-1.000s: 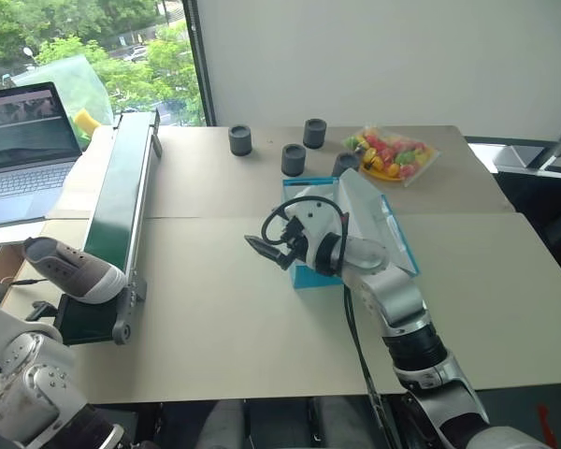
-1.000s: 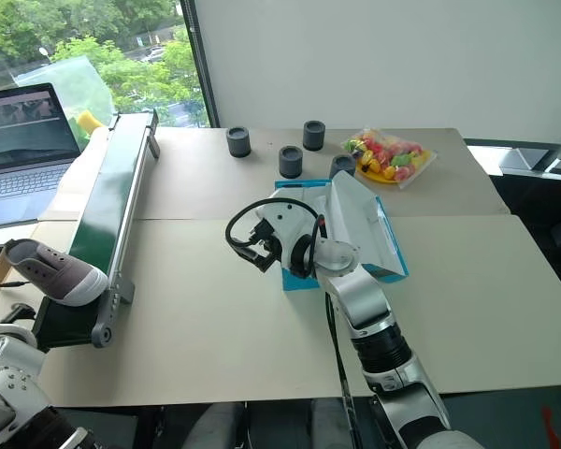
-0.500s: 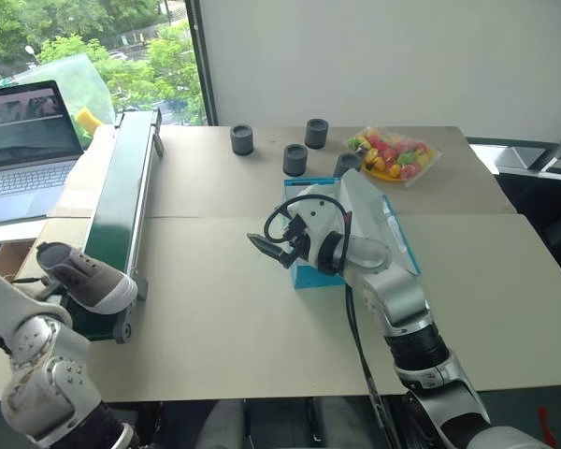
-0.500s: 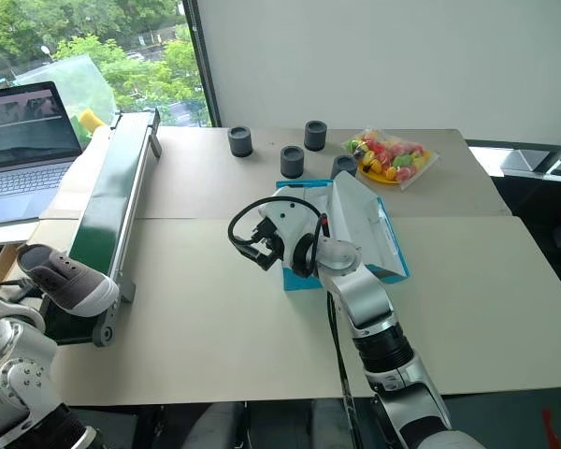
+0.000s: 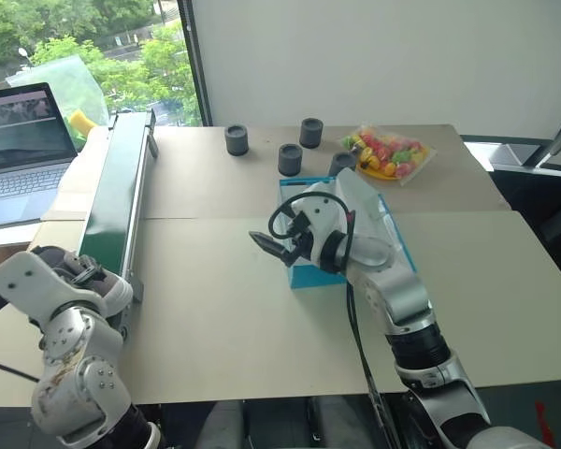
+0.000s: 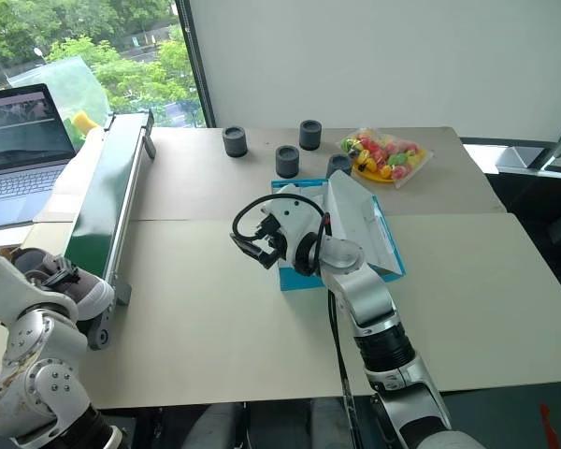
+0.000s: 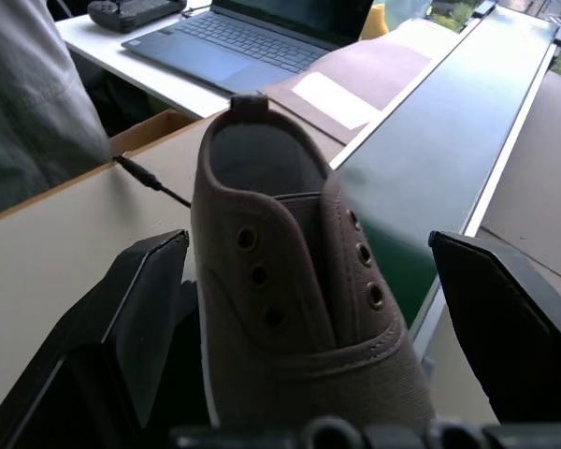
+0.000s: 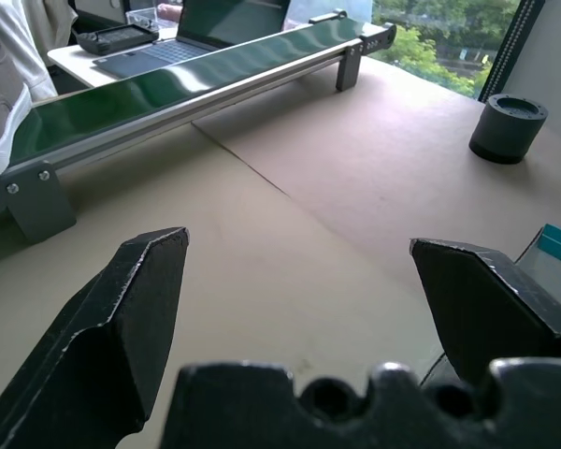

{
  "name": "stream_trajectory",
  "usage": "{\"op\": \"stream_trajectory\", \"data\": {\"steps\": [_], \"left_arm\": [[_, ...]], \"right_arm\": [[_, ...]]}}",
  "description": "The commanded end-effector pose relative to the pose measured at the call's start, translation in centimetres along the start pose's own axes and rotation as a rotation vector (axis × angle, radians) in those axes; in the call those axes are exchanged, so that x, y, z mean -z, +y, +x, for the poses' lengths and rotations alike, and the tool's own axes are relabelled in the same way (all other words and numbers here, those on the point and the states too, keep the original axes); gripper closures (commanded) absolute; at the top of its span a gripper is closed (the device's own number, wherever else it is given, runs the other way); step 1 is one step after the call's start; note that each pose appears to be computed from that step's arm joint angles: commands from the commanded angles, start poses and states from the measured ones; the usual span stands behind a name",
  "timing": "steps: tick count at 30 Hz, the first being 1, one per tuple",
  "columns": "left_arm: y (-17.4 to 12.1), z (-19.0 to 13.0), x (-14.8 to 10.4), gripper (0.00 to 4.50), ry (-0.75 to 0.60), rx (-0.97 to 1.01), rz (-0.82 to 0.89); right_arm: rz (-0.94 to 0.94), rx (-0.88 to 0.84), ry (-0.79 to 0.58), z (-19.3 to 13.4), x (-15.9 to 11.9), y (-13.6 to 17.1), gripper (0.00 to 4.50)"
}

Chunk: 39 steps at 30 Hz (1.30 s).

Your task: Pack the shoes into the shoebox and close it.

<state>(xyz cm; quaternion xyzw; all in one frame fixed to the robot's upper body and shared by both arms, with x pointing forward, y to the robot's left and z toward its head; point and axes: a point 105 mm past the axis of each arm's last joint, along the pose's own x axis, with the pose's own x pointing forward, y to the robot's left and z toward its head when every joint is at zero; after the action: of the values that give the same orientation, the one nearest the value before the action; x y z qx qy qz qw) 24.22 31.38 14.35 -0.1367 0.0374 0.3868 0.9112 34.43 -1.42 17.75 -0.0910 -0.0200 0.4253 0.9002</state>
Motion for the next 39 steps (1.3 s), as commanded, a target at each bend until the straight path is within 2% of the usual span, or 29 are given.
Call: {"op": "stream_trajectory", "data": {"steps": [1,10,18,28,31,36,37,39], "left_arm": [[-0.5,0.5,0.2,0.07,0.012,0.012,-0.036],[-2.5,0.9,2.7,0.07,0.152,0.069,-0.104],[-2.7,0.0,5.4,0.07,0.321,-0.034,-0.223],[-3.3,0.1,6.2,0.07,0.383,-0.028,-0.188],[-3.4,0.1,6.2,0.79,0.384,-0.024,-0.189],[-3.9,0.1,6.3,2.57,0.398,-0.002,-0.189],[-4.0,0.1,6.3,2.80,0.397,0.001,-0.187],[-4.1,0.3,5.9,2.80,0.385,0.004,-0.182]], "right_arm": [[-0.021,-0.001,-0.066,-0.3,-1.9,0.0,0.00],[-0.015,0.010,-0.077,-0.4,-2.2,-0.2,0.00],[-0.006,0.021,-0.088,-0.8,-2.7,-0.6,0.00],[0.026,0.033,-0.115,-0.9,-3.5,-0.9,0.00],[0.028,0.039,-0.116,-1.0,-3.6,-1.0,0.00],[0.031,0.049,-0.117,-1.0,-3.6,-1.1,0.00],[0.031,0.051,-0.117,-0.9,-3.6,-1.2,0.00],[0.033,0.059,-0.115,-0.9,-3.6,-1.4,0.00]]}}
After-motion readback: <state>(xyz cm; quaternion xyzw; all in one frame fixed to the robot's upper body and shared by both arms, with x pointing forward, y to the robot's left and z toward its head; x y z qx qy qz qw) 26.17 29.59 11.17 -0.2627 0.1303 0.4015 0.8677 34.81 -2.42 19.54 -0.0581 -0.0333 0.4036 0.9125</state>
